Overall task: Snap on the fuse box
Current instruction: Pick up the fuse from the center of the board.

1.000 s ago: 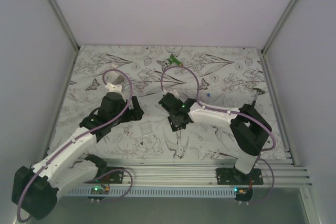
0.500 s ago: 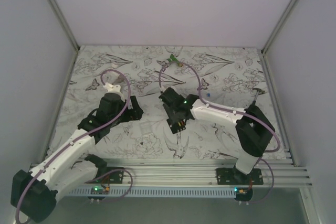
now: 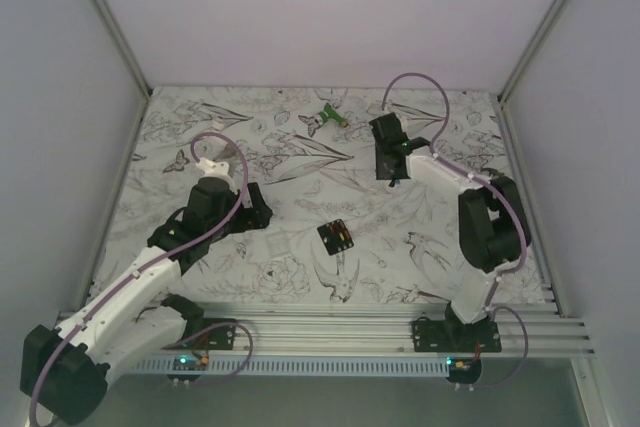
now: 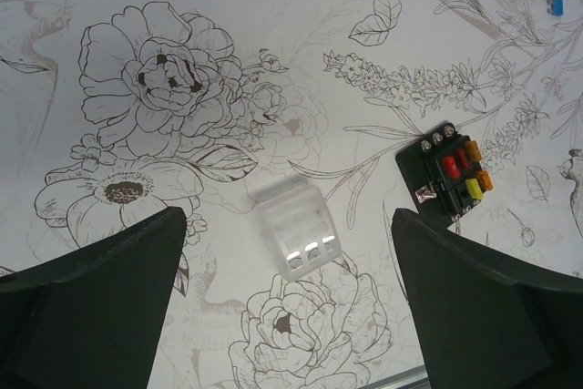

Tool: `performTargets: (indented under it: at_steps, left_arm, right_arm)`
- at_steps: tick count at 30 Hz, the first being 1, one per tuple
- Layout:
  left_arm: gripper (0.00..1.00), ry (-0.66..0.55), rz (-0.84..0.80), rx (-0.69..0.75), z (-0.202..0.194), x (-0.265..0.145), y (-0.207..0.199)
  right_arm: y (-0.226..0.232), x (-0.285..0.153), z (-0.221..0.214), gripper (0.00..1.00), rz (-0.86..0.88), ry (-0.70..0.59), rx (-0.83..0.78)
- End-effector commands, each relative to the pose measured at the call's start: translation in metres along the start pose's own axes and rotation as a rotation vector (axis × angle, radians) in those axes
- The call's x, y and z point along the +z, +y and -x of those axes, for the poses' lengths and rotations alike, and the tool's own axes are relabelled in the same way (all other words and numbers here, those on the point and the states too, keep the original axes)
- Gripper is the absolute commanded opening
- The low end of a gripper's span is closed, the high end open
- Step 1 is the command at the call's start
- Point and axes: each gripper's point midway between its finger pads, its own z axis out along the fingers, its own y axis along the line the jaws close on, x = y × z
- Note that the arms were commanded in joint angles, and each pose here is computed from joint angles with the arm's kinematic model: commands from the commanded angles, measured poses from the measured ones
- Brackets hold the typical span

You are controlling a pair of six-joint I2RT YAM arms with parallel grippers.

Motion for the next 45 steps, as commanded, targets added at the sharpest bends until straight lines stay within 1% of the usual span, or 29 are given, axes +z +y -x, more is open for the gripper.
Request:
performTargets:
  at_steps: [1,5,14,18,23,27,31,36,37,41,45]
  left_arm:
    - [1.0,0.021,0.018,-0.005,-0.008,0.0,0.007]
    - [1.0,0.023,0.022,-0.004,-0.008,0.001,0.007]
    - [1.0,0.026,0.021,-0.006,-0.008,0.001,0.007]
    - [1.0,0.026,0.019,-0.005,-0.008,0.001,0.007]
    - [1.0,0.027,0.016,-0.005,-0.008,0.001,0.006]
    - [1.0,0.029,0.014,-0.007,-0.008,0.001,0.005]
    - [1.0,0.026,0.012,-0.007,-0.008,0.001,0.005]
    - [1.0,0.028,0.012,-0.009,-0.008,0.001,0.005]
    - [1.0,0.028,0.012,-0.009,-0.008,0.001,0.005]
    - [1.0,0.023,0.014,-0.009,-0.008,0.0,0.006]
    - [1.0,0.023,0.014,-0.009,-0.008,0.0,0.006]
  right_arm:
    - [-0.016,0.03,0.033,0.45,-0.05,-0.052,0.062]
    - [-0.027,0.057,0.036,0.43,-0.089,-0.03,0.093]
    - [-0.035,0.079,0.021,0.38,-0.093,0.024,0.105]
    - [-0.03,0.076,0.005,0.37,-0.058,0.075,0.093]
    - [-0.032,0.063,-0.015,0.38,-0.033,0.11,0.077]
    - [-0.038,0.057,-0.03,0.39,-0.045,0.14,0.062]
    - [-0.045,0.051,-0.037,0.4,-0.069,0.146,0.056]
    - [-0.042,0.05,-0.023,0.41,-0.054,0.103,0.069]
    - [-0.041,0.05,-0.019,0.43,-0.052,0.092,0.085]
    - [-0.039,0.05,0.005,0.5,-0.068,0.029,0.183]
    - [-0.042,0.055,0.016,0.52,-0.119,-0.004,0.288]
